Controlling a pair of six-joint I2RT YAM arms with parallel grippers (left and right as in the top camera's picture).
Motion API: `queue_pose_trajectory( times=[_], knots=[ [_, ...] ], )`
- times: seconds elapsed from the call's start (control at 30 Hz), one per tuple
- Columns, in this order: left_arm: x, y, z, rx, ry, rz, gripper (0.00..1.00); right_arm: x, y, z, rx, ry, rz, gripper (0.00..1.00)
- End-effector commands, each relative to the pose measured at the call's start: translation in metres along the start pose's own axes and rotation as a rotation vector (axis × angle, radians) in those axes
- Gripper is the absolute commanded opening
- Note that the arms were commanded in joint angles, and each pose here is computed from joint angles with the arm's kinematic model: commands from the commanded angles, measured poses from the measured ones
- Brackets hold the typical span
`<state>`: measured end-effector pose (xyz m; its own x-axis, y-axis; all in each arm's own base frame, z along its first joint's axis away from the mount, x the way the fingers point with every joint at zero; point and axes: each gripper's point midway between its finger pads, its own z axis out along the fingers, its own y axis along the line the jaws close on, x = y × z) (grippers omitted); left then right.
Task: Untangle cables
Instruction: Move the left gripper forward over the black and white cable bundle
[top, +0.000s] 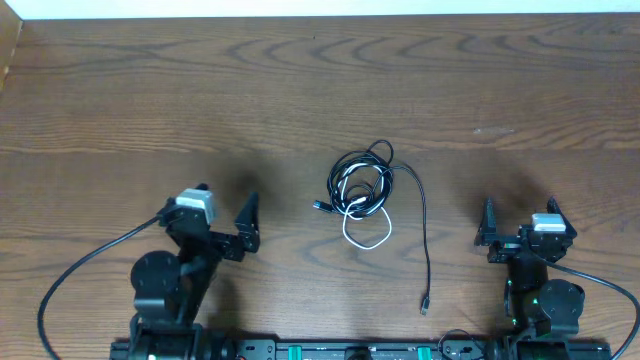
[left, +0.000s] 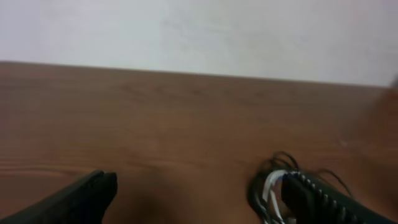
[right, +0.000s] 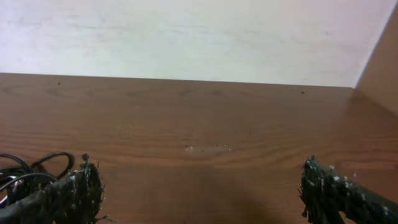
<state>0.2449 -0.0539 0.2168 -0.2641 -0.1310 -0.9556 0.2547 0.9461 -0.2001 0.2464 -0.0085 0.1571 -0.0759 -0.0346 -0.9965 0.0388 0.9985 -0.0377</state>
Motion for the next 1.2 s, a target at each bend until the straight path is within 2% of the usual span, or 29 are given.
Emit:
queue_pose_trajectory(
  times=[0.0, 0.4, 0.63, 0.87, 1.17],
  knots=[
    [-0.001, -0.023, -0.001, 0.128, 0.033, -0.012, 0.92, 0.0, -0.004, 0.0, 0.018, -0.001, 0.01, 0.99],
    [0.033, -0.021, -0.004, 0.119, 0.173, -0.061, 0.92, 0.0, -0.004, 0.0, 0.018, -0.001, 0.01, 0.99],
    [0.033, -0.02, -0.004, 0.116, 0.174, -0.062, 0.91, 0.0, -0.004, 0.0, 0.018, -0.001, 0.01, 0.99],
    [0.034, -0.02, -0.003, 0.108, 0.185, -0.136, 0.91, 0.0, -0.004, 0.0, 0.018, -0.001, 0.01, 0.99],
    [0.038, -0.016, 0.005, 0.087, 0.255, -0.16, 0.91, 0.0, -0.004, 0.0, 0.018, -0.001, 0.01, 0.99]
  ],
)
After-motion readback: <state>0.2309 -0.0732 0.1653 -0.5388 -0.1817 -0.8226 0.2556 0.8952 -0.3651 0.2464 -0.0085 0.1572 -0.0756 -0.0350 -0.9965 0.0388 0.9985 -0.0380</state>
